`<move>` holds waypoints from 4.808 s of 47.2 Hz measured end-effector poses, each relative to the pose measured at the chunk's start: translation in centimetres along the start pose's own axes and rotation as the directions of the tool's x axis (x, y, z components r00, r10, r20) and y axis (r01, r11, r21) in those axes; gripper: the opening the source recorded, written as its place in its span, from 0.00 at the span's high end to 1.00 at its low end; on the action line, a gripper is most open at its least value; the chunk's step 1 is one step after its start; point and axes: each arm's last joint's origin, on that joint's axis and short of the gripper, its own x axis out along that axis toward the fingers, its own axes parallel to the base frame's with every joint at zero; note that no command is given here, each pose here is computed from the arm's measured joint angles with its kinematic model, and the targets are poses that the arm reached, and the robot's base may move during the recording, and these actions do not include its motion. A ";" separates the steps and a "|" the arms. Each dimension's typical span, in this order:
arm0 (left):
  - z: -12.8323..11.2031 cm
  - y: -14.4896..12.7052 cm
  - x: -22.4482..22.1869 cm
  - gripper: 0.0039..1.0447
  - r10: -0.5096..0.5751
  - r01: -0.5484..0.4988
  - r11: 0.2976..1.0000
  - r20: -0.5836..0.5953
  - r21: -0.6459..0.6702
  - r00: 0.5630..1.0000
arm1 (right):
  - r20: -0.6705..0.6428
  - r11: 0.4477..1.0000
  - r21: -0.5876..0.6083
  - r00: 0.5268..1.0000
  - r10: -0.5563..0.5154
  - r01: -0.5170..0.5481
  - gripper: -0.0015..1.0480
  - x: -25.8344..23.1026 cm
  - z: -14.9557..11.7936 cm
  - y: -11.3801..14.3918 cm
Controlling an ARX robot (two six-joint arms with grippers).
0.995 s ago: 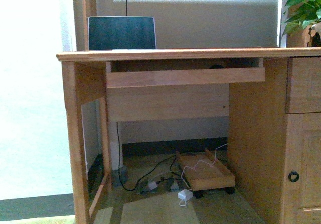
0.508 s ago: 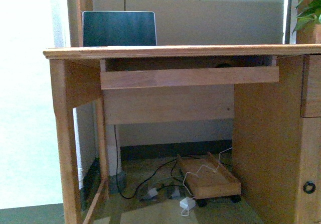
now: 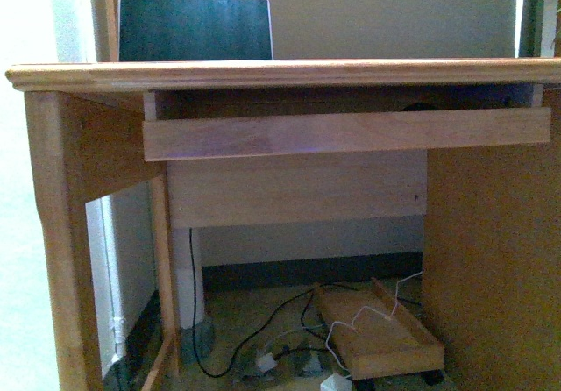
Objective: Place mouse
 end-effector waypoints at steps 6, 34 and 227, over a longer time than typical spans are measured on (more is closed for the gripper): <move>0.0 0.0 0.0 0.07 0.000 0.000 1.000 0.000 0.000 1.000 | 0.000 1.000 0.000 1.000 0.001 -0.001 0.07 0.0 0.0 0.0; 0.0 0.0 0.0 0.07 0.000 0.000 1.000 0.000 0.000 1.000 | 0.000 1.000 0.000 1.000 0.000 0.000 0.07 0.0 0.0 0.0; 0.8 -2.0 7.7 0.98 0.000 0.000 1.000 -0.015 0.005 1.000 | -0.089 0.993 0.109 0.995 -0.044 0.054 0.07 11.4 8.5 1.7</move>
